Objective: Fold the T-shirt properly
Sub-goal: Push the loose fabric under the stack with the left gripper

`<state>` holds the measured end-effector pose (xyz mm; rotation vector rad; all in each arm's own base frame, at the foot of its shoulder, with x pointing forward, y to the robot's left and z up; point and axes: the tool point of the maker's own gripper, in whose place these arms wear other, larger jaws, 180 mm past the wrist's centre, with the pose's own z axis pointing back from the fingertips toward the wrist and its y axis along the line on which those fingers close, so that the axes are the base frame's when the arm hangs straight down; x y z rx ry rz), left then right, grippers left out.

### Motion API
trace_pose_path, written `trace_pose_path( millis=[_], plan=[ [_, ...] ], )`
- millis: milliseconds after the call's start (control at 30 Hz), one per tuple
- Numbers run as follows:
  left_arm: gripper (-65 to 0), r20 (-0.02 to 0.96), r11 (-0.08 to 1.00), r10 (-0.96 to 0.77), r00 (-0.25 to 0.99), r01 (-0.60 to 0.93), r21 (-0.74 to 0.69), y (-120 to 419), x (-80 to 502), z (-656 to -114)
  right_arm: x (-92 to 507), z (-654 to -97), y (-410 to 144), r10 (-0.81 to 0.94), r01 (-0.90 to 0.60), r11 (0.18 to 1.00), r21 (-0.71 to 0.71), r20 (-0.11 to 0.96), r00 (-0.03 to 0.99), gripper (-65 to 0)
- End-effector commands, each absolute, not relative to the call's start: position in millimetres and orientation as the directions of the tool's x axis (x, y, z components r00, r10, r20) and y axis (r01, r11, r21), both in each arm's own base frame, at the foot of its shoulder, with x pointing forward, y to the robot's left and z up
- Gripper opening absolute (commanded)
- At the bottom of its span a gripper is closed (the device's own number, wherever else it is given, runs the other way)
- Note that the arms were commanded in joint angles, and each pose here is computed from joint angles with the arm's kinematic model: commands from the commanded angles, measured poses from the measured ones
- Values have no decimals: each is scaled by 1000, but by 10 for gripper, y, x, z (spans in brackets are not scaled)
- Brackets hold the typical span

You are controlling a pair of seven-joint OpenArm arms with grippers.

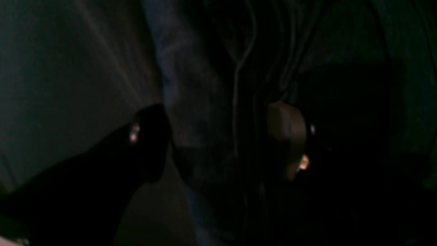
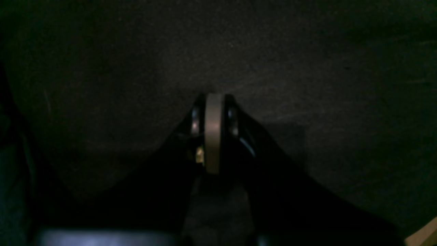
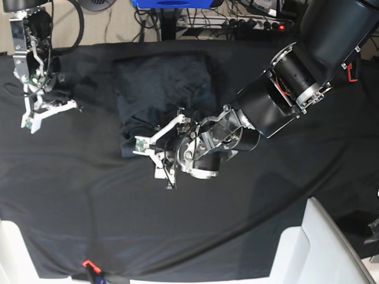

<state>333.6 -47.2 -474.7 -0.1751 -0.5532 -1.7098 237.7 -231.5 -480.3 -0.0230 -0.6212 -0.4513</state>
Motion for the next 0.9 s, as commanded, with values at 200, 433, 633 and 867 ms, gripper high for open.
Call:
trace_pose_path(
  millis=[200, 433, 633, 867],
  plan=[
    [-207, 468, 26, -867, -170, 923, 383, -423, 3884, -4214, 2469, -4711, -2364, -387, 406, 907, 110, 600, 700, -621],
    [-207, 438, 35, -886, -149, 922, 384, -403, 3886, -4226, 2480, -4718, -2309, -397, 409, 904, 124, 597, 697, -621],
    [-207, 458, 30, -874, -160, 924, 381, -575, 3846, -4197, 2472, -4728, -2284, -402, 410, 903, 129, 593, 698, -621],
    [-211, 436, 30, -885, -164, 914, 405, -458, 3940, -4149, 2377, -4777, -2284, -402, 413, 903, 120, 579, 709, -621]
  ],
)
